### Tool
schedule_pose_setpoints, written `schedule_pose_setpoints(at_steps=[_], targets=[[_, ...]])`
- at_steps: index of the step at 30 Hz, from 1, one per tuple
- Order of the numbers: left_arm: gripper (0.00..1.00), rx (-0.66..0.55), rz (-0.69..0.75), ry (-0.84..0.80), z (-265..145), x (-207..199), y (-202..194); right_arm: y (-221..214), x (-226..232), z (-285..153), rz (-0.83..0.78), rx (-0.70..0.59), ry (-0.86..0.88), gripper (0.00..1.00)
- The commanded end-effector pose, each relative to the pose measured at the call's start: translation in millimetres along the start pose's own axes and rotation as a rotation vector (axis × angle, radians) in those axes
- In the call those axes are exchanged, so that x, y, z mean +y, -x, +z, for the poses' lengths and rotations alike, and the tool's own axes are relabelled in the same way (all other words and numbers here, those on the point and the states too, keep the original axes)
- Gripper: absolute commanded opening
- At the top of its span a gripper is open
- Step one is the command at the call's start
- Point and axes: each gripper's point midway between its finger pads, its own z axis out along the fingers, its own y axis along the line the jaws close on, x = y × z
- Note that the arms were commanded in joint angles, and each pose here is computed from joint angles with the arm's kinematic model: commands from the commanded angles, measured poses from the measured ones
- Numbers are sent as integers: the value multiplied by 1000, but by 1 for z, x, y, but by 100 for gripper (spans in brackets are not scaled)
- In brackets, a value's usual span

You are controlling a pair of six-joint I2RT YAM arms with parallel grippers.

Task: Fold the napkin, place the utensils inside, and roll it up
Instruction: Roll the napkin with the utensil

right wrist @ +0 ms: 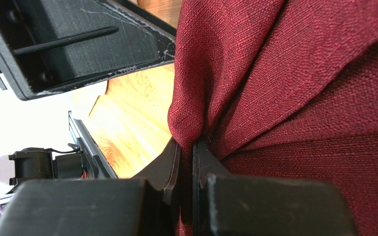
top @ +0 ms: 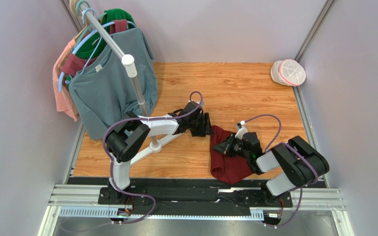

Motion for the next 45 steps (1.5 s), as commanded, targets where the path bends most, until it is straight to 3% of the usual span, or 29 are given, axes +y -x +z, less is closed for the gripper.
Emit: schedule_pose_setpoints(at_steps=[1, 10, 19, 30, 37, 45], targets=[[62, -66, -30, -127, -6, -35, 0, -9, -5, -1, -55, 36, -14, 0], [61, -69, -58, -174, 8, -38, -1, -9, -2, -1, -60, 41, -8, 0], [43, -75, -61, -231, 15, -47, 2, -11, -4, 1, -62, 60, -12, 0], [45, -71, -64, -291, 16, -55, 0, -16, -5, 5, -51, 83, 7, 0], [22, -49, -75, -295, 24, -54, -4, -17, -7, 4, -67, 94, -2, 0], [10, -24, -62, -302, 28, -55, -6, -20, -7, 6, -85, 119, 6, 0]])
